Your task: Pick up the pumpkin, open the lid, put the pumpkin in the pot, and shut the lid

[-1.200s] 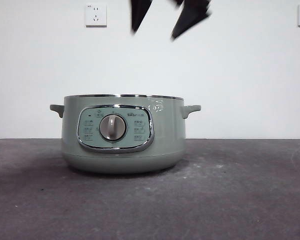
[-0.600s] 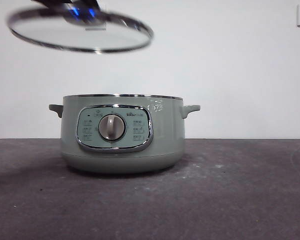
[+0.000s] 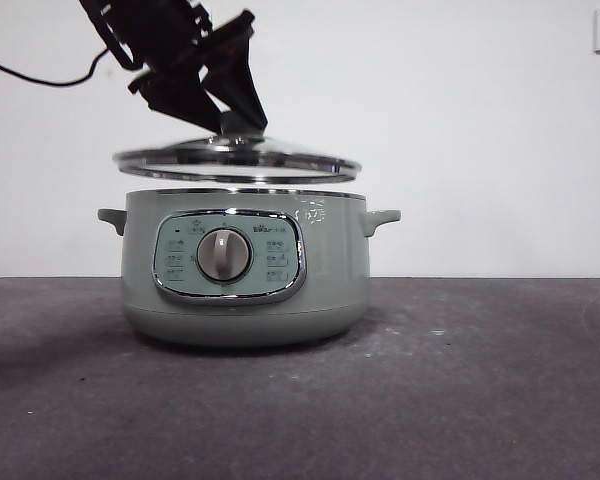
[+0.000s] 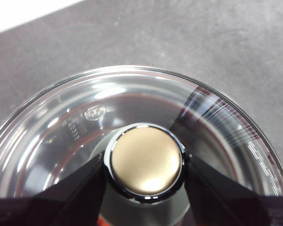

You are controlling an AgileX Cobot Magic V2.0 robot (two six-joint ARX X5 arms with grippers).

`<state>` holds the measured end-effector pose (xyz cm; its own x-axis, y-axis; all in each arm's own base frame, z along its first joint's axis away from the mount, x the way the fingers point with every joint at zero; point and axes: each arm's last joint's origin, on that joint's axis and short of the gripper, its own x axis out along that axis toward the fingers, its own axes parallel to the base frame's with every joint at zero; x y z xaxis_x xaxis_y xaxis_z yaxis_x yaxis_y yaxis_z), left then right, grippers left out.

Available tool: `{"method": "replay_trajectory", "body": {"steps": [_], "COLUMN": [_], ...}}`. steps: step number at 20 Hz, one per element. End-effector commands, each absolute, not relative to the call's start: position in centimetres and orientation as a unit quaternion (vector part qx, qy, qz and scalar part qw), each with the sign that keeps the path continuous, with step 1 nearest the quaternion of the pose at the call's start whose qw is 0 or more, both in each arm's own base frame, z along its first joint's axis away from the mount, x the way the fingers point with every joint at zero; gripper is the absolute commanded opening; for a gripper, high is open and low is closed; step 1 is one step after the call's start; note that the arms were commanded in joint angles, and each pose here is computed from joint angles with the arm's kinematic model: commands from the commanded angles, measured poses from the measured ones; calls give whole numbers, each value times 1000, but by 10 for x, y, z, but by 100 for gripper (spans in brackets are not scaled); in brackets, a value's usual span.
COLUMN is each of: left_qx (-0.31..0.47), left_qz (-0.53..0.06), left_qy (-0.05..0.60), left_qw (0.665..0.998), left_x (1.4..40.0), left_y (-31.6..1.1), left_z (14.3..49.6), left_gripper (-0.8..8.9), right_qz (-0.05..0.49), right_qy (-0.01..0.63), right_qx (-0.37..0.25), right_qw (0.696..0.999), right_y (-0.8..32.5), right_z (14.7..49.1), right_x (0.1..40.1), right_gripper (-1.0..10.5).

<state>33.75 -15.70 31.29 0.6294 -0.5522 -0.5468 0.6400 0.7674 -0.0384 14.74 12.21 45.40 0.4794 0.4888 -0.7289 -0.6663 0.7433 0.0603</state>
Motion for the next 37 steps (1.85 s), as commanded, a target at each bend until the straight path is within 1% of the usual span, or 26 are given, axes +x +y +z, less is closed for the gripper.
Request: {"method": "replay_trajectory", "body": {"steps": [1,6,10,12,20,21,22,24,25,29,31,34,37], "left_qx": [84,84,85,88,93,93,93,91,91,91,90,90,90], "left_qz": [-340,-340,-338,-327,-322,-323,-322,-322,-321,-321,-322,-322,-322], "left_qy": [237,243,246,249,303,307,308,309,311,311,304,297,296], "left_qw": [906,905,905,907,892,890,890,890,890,890,892,894,895], "left_x": [342,352,353,353,356,356,355,355,355,353,350,338,318], "left_y": [-161,-165,-165,-164,-165,-165,-165,-165,-165,-164,-162,-157,-148], "left_z": [318,305,303,302,282,281,281,281,281,284,291,307,329], "left_gripper": [-9,-9,-9,-9,0,18,105,449,543,543,543,543,543], "right_qz": [339,339,339,339,338,338,338,339,339,339,339,339,339], "right_qy": [384,384,383,383,384,384,384,384,384,384,384,384,384], "right_qx": [-114,-114,-114,-114,-114,-114,-114,-114,-115,-115,-115,-114,-114], "right_qw": [851,851,852,852,851,852,851,851,851,851,851,851,851], "right_y": [123,123,123,123,123,123,123,123,123,123,123,123,123], "right_z": [453,453,453,453,453,453,453,453,453,453,453,453,453], "right_x": [148,148,148,148,148,148,148,148,148,148,148,148,148], "right_gripper": [536,536,536,536,536,536,536,536,536,536,536,536,536]}}
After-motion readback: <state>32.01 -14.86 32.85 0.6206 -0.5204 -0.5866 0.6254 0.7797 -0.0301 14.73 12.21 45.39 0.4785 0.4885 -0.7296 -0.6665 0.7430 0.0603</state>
